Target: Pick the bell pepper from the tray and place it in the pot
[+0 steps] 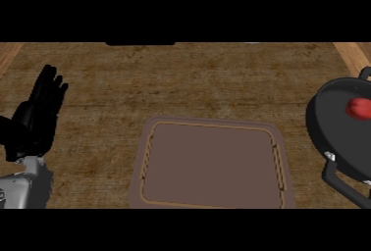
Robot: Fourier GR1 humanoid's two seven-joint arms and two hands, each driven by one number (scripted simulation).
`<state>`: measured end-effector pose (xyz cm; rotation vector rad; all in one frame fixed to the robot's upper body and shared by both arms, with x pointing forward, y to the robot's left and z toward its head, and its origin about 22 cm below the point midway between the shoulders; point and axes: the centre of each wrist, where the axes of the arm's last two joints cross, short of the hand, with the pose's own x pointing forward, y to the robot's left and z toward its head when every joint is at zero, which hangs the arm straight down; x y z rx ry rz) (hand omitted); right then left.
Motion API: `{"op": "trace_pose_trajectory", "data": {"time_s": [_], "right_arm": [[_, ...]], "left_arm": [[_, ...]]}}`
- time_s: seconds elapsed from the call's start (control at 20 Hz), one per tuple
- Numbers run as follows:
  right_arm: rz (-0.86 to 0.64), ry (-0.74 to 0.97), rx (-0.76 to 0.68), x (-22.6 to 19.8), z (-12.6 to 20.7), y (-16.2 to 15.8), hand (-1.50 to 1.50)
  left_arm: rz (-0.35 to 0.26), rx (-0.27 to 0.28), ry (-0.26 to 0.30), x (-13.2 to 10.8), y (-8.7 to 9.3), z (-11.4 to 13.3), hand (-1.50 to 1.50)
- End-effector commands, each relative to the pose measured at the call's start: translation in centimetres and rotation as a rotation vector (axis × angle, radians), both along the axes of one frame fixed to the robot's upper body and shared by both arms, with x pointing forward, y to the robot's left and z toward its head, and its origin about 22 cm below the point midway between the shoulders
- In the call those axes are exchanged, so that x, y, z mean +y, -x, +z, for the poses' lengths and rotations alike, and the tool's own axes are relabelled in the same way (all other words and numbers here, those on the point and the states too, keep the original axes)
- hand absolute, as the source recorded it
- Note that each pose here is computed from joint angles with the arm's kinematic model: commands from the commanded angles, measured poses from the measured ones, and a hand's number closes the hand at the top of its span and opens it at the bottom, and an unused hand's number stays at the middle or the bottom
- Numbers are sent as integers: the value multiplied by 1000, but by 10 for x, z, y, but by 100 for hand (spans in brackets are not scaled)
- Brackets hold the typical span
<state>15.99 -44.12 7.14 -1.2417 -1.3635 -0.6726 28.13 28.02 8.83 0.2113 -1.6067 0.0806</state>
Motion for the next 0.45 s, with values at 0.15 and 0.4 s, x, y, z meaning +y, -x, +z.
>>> {"op": "trace_pose_trajectory", "data": {"time_s": [0.15,0.4], "right_arm": [[20,15,4,-13,0,70,-150],[16,-4,8,-20,7,66,-150]], "left_arm": [[8,-4,21,-7,-2,-14,0],[1,-6,-10,9,-4,-9,0]]}}
